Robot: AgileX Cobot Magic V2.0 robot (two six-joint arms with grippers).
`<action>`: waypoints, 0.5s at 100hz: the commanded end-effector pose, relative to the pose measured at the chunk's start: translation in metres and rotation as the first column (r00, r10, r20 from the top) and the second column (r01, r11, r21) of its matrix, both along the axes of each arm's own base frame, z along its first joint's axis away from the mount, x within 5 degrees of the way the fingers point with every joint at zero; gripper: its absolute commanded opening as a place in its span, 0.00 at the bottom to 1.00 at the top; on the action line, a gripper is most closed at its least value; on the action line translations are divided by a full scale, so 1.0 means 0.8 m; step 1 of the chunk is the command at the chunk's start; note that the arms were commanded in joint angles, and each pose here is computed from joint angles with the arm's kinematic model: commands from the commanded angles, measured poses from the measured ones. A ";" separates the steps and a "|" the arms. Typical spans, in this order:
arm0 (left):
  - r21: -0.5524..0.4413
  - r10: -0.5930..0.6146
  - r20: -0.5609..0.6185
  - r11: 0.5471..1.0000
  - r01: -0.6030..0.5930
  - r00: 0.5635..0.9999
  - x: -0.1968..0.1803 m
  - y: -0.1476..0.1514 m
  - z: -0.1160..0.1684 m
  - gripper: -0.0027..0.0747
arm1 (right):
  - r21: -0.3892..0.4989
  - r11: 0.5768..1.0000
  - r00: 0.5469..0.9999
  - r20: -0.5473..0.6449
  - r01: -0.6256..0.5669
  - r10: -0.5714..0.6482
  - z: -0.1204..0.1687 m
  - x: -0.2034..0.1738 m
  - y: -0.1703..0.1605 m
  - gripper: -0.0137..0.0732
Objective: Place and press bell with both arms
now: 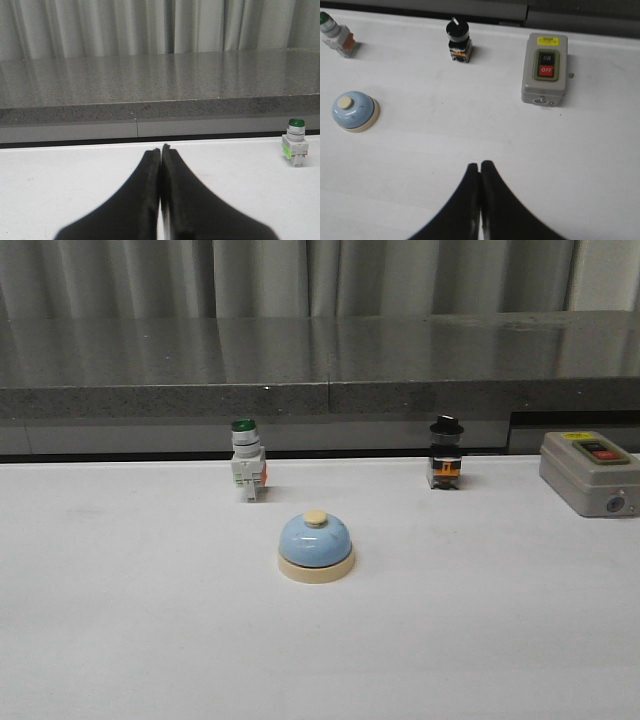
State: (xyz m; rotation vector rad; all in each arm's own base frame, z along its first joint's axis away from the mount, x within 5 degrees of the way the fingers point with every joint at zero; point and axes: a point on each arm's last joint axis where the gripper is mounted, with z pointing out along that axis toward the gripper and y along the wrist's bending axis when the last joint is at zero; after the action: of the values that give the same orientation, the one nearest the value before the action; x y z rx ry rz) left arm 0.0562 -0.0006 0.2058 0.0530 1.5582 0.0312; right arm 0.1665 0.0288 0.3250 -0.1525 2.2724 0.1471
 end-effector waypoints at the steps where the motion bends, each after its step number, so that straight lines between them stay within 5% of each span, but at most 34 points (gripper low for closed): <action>1: -0.006 -0.004 0.073 1.000 0.004 0.997 -0.001 -0.001 -0.005 0.01 | 0.018 1.000 0.998 0.061 0.009 -0.010 0.013 0.015 0.001 0.09; 50: -0.006 -0.004 0.073 1.000 0.004 0.997 -0.001 -0.001 -0.005 0.01 | -0.005 0.990 0.984 -0.106 -0.143 0.142 -0.016 0.105 0.065 0.09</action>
State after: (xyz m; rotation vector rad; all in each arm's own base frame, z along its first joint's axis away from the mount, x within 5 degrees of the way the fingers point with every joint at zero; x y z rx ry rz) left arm 0.0562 -0.0006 0.2058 0.0542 1.5581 0.0326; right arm 0.2346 0.0662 0.2975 -0.2896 2.4548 0.1879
